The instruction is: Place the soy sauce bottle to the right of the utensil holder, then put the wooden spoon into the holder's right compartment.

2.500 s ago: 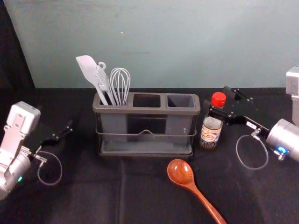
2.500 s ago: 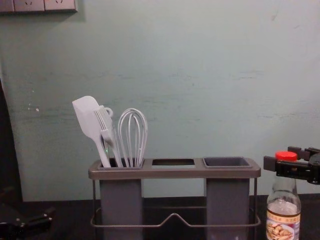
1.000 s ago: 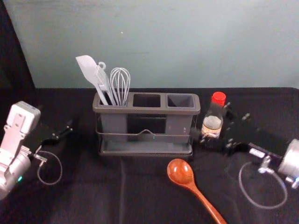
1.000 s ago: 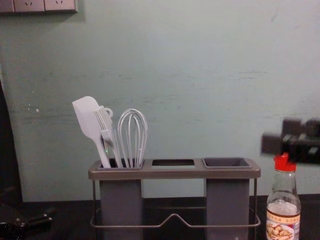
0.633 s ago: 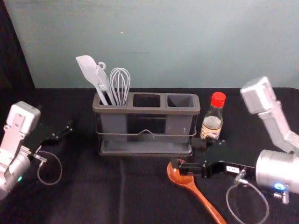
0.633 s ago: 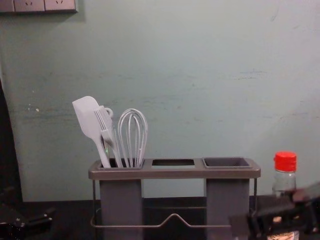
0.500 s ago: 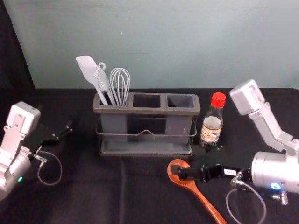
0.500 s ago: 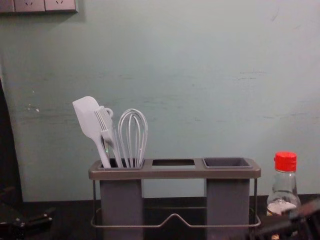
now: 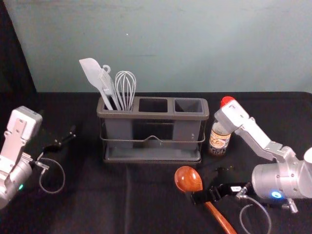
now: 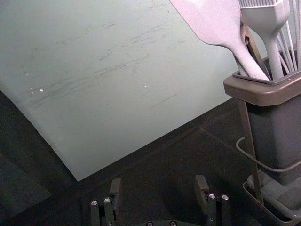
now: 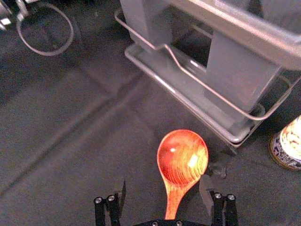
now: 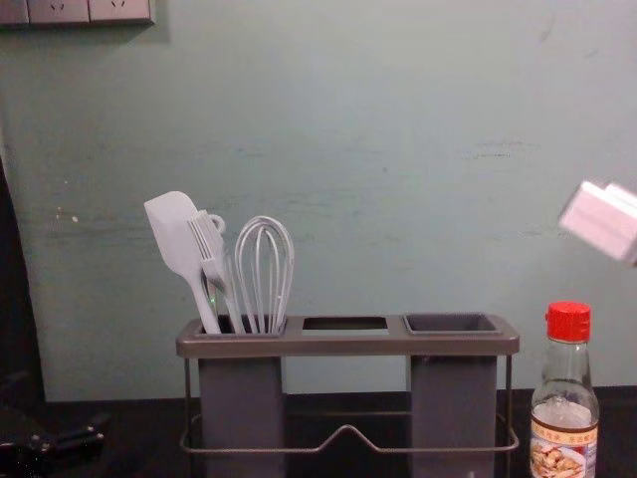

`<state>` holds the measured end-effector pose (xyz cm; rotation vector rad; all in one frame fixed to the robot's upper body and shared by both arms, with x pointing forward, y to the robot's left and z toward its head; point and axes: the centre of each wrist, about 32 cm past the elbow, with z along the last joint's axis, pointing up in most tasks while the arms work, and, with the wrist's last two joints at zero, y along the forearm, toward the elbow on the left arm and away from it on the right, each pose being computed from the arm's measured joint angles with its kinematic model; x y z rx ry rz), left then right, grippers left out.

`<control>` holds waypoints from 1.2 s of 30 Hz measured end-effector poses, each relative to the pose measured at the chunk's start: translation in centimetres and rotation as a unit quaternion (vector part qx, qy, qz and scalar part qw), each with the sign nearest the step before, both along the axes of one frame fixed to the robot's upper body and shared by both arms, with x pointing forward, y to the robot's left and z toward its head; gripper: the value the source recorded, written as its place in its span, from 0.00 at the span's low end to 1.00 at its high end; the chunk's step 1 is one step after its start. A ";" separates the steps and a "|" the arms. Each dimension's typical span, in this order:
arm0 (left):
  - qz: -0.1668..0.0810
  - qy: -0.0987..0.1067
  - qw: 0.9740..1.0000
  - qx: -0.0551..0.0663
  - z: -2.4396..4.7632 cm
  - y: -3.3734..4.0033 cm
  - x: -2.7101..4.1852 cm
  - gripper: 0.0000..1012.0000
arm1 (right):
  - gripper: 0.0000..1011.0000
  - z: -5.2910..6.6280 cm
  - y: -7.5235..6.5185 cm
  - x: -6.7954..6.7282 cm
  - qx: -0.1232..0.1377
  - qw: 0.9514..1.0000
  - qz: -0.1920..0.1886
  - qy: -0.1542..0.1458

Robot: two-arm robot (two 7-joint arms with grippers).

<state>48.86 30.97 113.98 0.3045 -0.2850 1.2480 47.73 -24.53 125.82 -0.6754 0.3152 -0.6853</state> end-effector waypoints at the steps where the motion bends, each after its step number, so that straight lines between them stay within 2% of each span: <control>1: 0.000 0.000 1.000 0.000 0.00 0.00 0.00 1.00 | 0.99 0.0 0.1 0.2 -0.005 1.000 0.001 0.003; 6: 0.000 0.000 1.000 0.000 0.00 0.00 0.00 1.00 | 0.99 0.0 0.6 1.5 -0.037 0.999 0.009 0.015; 14: 0.000 0.000 1.000 0.000 0.00 0.00 0.00 1.00 | 0.99 -0.3 1.5 3.0 -0.059 0.998 0.021 0.022; 21: 0.000 0.000 1.000 0.000 0.00 0.00 0.00 1.00 | 0.99 -0.8 2.0 4.0 -0.066 0.997 0.021 0.028; 36: 0.000 0.000 1.000 0.000 0.00 0.00 0.00 1.00 | 0.99 -1.1 3.3 4.9 -0.069 0.997 0.031 0.028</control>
